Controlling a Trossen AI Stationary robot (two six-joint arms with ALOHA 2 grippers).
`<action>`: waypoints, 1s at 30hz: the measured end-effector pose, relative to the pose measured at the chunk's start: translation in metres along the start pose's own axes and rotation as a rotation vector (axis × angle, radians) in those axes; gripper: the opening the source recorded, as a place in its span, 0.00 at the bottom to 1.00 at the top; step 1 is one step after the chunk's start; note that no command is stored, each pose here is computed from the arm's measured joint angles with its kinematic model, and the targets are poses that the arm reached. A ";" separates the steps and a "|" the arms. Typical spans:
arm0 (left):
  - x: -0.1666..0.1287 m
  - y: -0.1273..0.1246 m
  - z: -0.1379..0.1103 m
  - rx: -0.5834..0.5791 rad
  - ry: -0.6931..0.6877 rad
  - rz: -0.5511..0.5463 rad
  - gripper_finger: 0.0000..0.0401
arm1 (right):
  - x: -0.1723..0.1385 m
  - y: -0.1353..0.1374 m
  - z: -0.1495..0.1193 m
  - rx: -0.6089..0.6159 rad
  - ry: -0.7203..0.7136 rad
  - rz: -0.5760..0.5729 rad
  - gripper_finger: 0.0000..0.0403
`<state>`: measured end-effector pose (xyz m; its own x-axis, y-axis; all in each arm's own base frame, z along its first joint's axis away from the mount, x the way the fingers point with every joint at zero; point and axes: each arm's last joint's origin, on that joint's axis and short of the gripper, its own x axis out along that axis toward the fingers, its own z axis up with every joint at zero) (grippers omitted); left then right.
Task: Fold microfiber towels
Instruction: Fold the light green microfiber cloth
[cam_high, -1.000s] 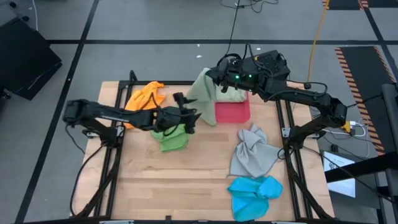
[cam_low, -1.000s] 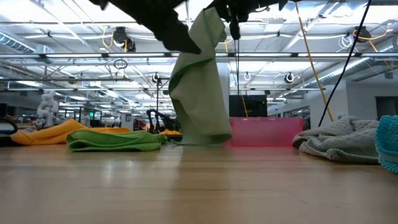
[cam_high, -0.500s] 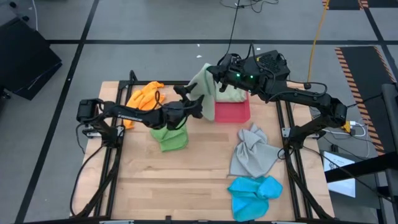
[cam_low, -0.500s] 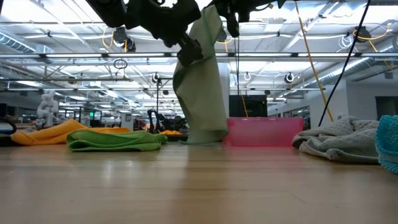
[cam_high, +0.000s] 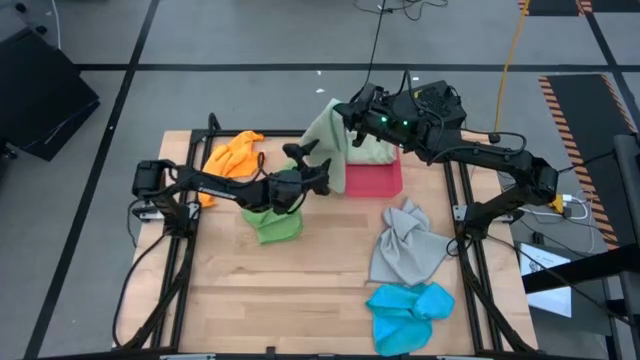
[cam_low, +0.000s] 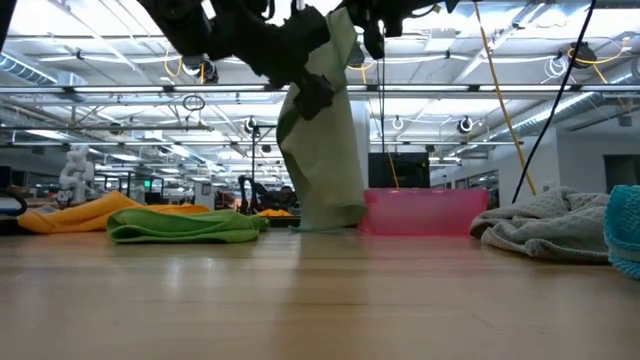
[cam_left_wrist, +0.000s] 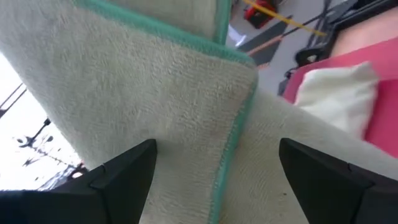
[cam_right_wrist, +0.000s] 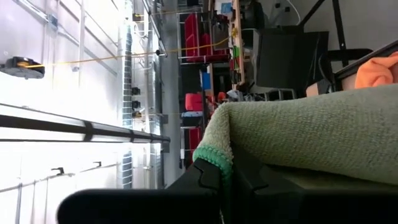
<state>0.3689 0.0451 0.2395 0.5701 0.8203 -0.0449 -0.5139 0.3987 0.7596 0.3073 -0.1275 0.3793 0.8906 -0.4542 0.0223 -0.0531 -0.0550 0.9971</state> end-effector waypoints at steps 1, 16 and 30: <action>0.003 -0.002 -0.001 -0.002 0.002 0.017 0.85 | 0.000 0.000 -0.001 0.004 0.002 0.001 0.00; 0.012 0.039 0.018 -0.217 0.043 0.226 0.75 | -0.001 -0.009 -0.007 -0.053 0.026 -0.083 0.00; -0.041 0.111 0.028 -0.464 0.018 0.030 0.29 | 0.000 -0.009 -0.002 -0.207 0.166 -0.087 0.00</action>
<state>0.3065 0.0443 0.3435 0.5419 0.8394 -0.0418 -0.7646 0.5130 0.3902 0.3085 -0.1246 0.3701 0.9506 -0.3025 -0.0695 0.1053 0.1036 0.9890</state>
